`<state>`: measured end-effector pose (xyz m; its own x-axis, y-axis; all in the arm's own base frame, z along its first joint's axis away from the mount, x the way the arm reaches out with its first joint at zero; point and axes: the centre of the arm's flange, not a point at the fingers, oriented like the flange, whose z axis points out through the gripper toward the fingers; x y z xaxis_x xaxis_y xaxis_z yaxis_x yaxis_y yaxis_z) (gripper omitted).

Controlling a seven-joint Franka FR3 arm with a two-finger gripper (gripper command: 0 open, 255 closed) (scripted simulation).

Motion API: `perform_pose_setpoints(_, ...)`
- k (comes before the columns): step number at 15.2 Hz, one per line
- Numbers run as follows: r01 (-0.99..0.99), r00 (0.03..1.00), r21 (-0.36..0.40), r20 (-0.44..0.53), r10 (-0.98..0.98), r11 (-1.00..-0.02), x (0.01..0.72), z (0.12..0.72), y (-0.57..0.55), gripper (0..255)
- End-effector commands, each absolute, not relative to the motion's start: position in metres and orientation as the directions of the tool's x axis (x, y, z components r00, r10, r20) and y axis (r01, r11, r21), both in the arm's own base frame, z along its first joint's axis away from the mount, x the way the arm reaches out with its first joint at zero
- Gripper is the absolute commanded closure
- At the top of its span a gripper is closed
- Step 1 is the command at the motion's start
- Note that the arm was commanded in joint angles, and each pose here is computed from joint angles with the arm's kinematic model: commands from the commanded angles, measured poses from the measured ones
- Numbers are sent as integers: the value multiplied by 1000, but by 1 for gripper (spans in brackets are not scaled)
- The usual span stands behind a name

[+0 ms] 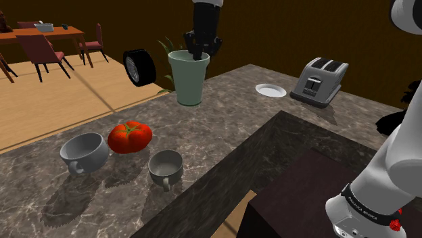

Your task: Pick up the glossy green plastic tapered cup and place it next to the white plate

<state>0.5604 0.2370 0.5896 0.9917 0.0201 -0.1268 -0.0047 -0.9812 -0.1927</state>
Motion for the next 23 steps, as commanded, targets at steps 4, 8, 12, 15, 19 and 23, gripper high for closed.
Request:
perform_pose_setpoints(4,-4,992,-193,-126,21,-981,556,589,174,255)
perform_pose_setpoints(8,-4,992,-193,-126,21,-981,553,590,121,255)
perform_pose_setpoints(12,-4,992,-193,-126,21,-981,549,590,68,255)
perform_pose_setpoints(15,-4,992,-193,-126,21,-981,547,590,29,255)
perform_pose_setpoints(19,-4,992,-193,-126,21,-981,543,590,-24,255)
perform_pose_setpoints(23,-4,992,-193,-126,21,-981,540,590,-77,255)
